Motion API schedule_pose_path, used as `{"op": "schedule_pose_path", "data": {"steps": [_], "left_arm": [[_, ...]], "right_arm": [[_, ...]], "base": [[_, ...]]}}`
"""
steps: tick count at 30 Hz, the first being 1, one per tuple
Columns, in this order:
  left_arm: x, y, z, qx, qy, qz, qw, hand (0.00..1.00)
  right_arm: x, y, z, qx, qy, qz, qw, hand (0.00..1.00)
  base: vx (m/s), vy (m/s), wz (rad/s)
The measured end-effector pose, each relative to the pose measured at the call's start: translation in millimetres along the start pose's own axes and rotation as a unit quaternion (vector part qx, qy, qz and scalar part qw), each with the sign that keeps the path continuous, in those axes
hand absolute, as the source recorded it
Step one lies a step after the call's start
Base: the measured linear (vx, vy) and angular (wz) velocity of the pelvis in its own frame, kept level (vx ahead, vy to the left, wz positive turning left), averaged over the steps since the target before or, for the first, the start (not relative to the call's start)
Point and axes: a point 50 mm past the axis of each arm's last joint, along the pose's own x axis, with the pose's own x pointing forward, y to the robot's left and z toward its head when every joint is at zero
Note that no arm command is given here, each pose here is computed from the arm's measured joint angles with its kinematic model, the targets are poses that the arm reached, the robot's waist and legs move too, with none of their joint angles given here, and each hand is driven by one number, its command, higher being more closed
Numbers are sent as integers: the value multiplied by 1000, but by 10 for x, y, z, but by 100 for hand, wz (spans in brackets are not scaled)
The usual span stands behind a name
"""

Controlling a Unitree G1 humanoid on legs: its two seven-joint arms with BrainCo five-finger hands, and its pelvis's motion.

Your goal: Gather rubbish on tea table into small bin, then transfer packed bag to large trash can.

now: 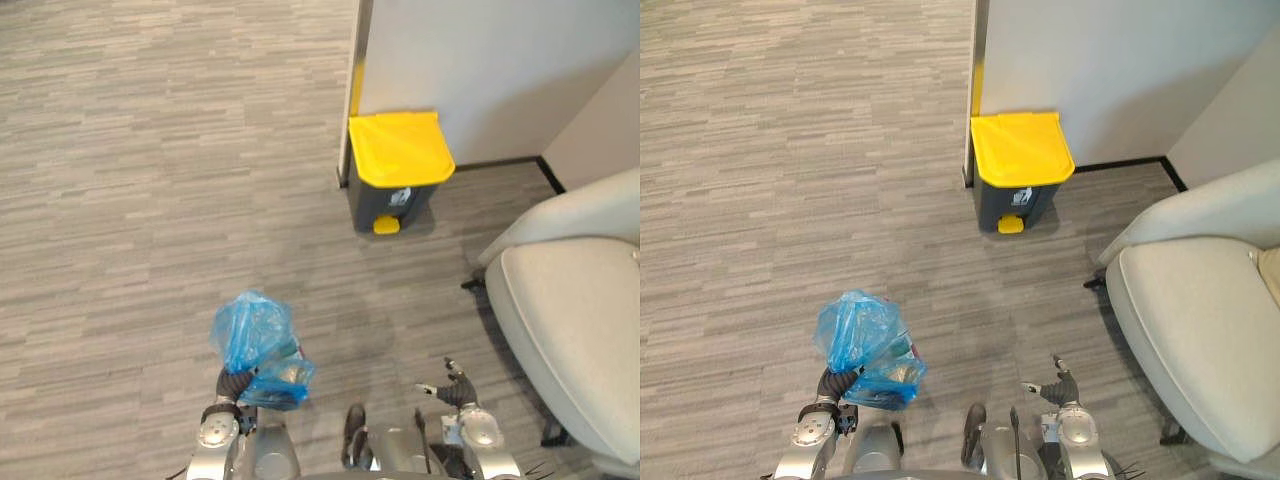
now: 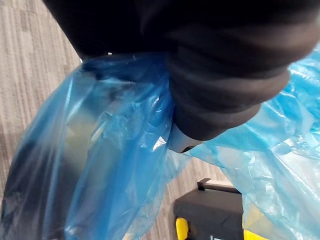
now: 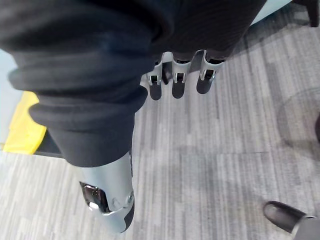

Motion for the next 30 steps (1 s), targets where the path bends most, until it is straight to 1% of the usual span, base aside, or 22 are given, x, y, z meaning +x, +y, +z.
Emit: {"op": "schedule_pose_path", "data": {"steps": [4, 5, 8, 11, 13, 18, 20, 21, 22, 24, 26, 30], "left_arm": [[-70, 18, -38, -9, 0, 8, 1000, 100], [-70, 35, -51, -7, 4, 10, 1000, 100], [-28, 57, 30, -4, -10, 12, 1000, 100], [-84, 60, -60, 8, 3, 6, 1000, 100], [-81, 78, -65, 23, 6, 3, 1000, 100], [-35, 200, -3, 36, -4, 20, 999, 100], [-17, 271, -21, 35, 4, 31, 999, 100], [-16, 262, -45, 29, 10, 32, 999, 100], [-11, 189, -87, 18, 22, 26, 999, 100], [38, 117, -6, 11, 10, 18, 1000, 100], [81, 5, 80, -4, -2, 9, 1000, 100], [73, -105, 104, -19, -7, -1, 1000, 100]], "right_arm": [[16, -66, 66, -1, -14, -11, 1000, 0], [18, -13, 35, 3, -4, -6, 1000, 0], [15, -28, 42, 6, -7, -10, 1000, 0], [-2, 33, 7, 9, 0, -3, 1000, 0], [-32, 52, -50, -3, 8, 2, 1000, 0], [-21, 52, -42, -6, 7, 2, 1000, 0], [-9, 41, -106, -9, 24, 2, 1000, 0], [-19, -6, -174, -13, 37, -2, 999, 0], [23, -84, -175, -21, 44, -10, 999, 0], [58, -209, -130, -6, 40, -40, 998, 0], [10, -288, -196, -10, 46, -50, 998, 0], [11, -268, -83, 23, 20, -59, 998, 0]], "base": [[497, 210, -100], [601, 239, -47], [591, 214, -32], [550, 180, -32], [513, 15, 20], [465, -98, 4], [528, -252, 38], [561, -245, 19], [520, -191, 7], [499, -181, 10], [409, -159, 44], [336, -24, 18]]}}
